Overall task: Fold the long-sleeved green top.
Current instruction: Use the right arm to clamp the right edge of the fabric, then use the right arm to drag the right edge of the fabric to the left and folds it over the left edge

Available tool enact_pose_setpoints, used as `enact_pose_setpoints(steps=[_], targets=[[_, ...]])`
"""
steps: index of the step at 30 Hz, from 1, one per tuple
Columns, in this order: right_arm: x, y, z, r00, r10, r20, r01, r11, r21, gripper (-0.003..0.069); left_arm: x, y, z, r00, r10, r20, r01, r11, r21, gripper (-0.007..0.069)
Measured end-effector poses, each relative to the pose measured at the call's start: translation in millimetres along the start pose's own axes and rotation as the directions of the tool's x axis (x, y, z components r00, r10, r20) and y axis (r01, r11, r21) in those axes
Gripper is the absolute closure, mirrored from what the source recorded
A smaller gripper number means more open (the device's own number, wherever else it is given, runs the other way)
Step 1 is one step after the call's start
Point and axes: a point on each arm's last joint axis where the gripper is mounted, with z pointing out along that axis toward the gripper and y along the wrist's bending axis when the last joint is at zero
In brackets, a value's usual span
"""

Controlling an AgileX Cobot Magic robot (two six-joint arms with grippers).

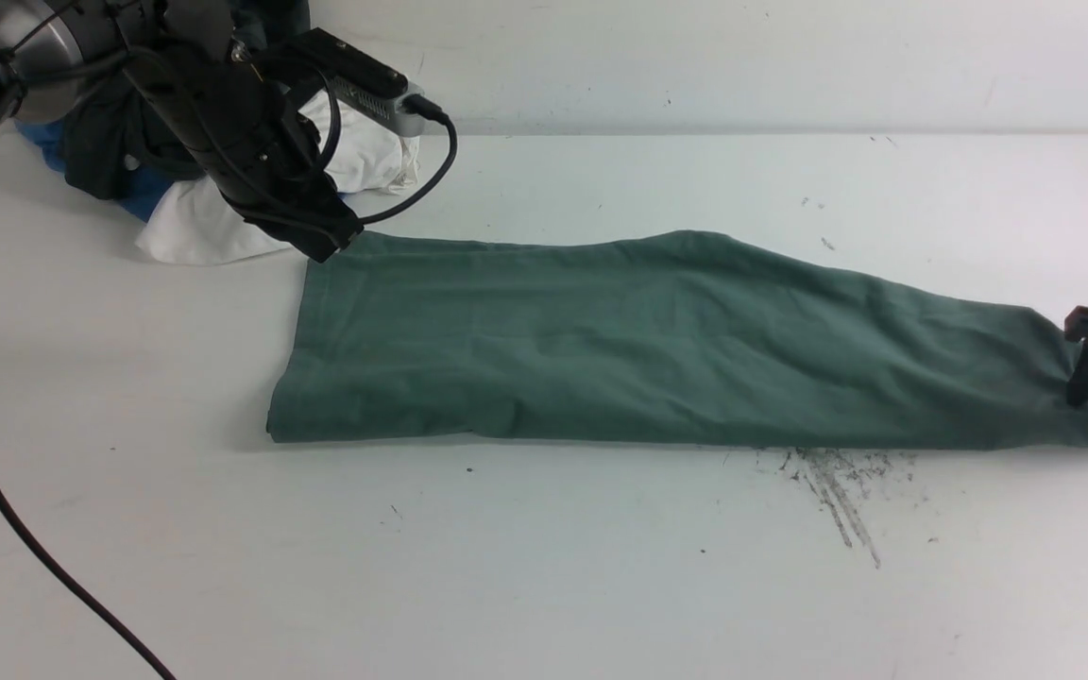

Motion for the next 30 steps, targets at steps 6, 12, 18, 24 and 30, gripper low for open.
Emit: enact_pose_setpoints(steps=[6,12,18,24,30], targets=[[-0.3,9.2,0.7,0.997,-0.078,0.003,0.078,0.997,-0.008,0.0387,1.1,-0.7,0.0,1.000,0.000,-0.012,0.000,1.000,0.008,0.0633],[-1.1,13.8,-10.0,0.990,-0.138,0.022,0.138,0.990,0.002,0.0614,1.5,-0.8,0.0,1.000,0.001,-0.017,-0.001,1.000,0.009,0.0633],[-3.4,3.2,-71.9,0.973,-0.197,0.117,0.174,0.968,0.179,0.0614,2.0,-1.0,0.0,1.000,0.009,-0.022,-0.009,1.000,0.011,0.0633],[2.1,-2.0,-176.4,0.923,-0.225,0.311,0.112,0.932,0.344,0.0614,2.0,-1.0,0.0,1.000,0.013,-0.022,-0.013,1.000,0.011,0.0633],[6.7,65.4,-246.6,0.818,-0.324,0.476,0.245,0.944,0.222,0.0614,1.8,-0.8,0.0,1.000,0.014,-0.019,-0.013,1.000,0.009,0.0633]])
